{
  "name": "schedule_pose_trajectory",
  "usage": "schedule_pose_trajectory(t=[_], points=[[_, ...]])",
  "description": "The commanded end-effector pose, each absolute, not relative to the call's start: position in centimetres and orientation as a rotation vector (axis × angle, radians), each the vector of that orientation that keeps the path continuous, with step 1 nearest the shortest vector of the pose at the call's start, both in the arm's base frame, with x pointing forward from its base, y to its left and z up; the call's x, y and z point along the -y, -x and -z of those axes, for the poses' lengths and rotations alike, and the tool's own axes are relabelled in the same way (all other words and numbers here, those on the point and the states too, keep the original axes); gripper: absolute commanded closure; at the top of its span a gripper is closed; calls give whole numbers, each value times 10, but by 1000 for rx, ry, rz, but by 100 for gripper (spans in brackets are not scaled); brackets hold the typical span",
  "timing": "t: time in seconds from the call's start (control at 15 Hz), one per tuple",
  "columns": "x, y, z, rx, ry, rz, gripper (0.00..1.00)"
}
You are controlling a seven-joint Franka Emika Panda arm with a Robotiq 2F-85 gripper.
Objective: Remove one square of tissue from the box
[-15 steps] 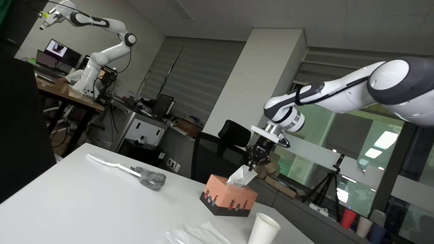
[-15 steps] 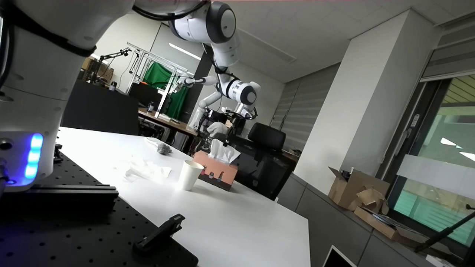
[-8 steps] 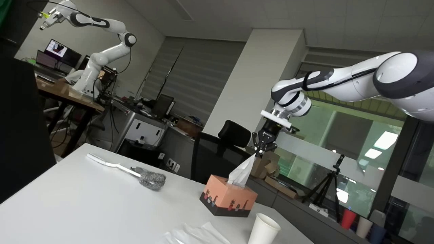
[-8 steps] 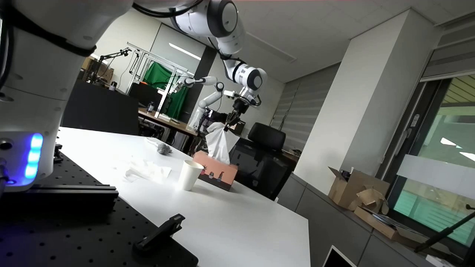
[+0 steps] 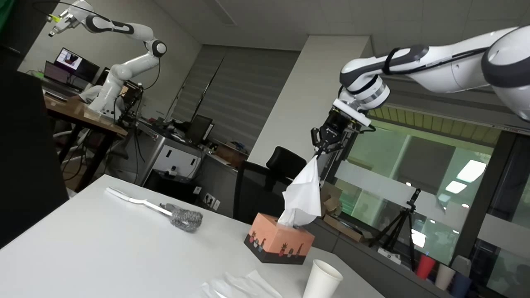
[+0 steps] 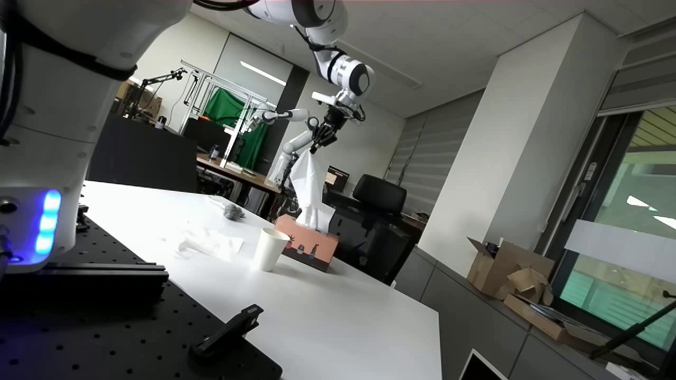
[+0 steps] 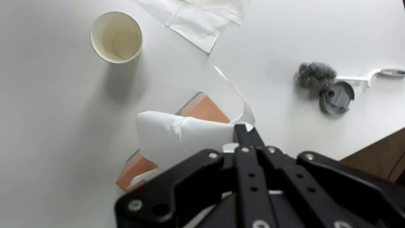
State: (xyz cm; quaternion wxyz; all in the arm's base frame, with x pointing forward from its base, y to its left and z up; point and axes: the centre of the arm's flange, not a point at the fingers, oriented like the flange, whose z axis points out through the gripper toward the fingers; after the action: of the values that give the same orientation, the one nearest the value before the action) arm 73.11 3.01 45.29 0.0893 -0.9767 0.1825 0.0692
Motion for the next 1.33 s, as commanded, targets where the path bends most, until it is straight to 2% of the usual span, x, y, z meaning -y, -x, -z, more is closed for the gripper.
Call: schedule_pose_trajectory(t=[0.0,0.73,1.07,1.27], points=[[-73,-697,-433,-318,2991,-384,100],[-134,-617,-340,295,3032,-1241,100],[-133,-606,-302,623,2853,-1591,100],[-136,-609,-264,717,2810,-1655,100]])
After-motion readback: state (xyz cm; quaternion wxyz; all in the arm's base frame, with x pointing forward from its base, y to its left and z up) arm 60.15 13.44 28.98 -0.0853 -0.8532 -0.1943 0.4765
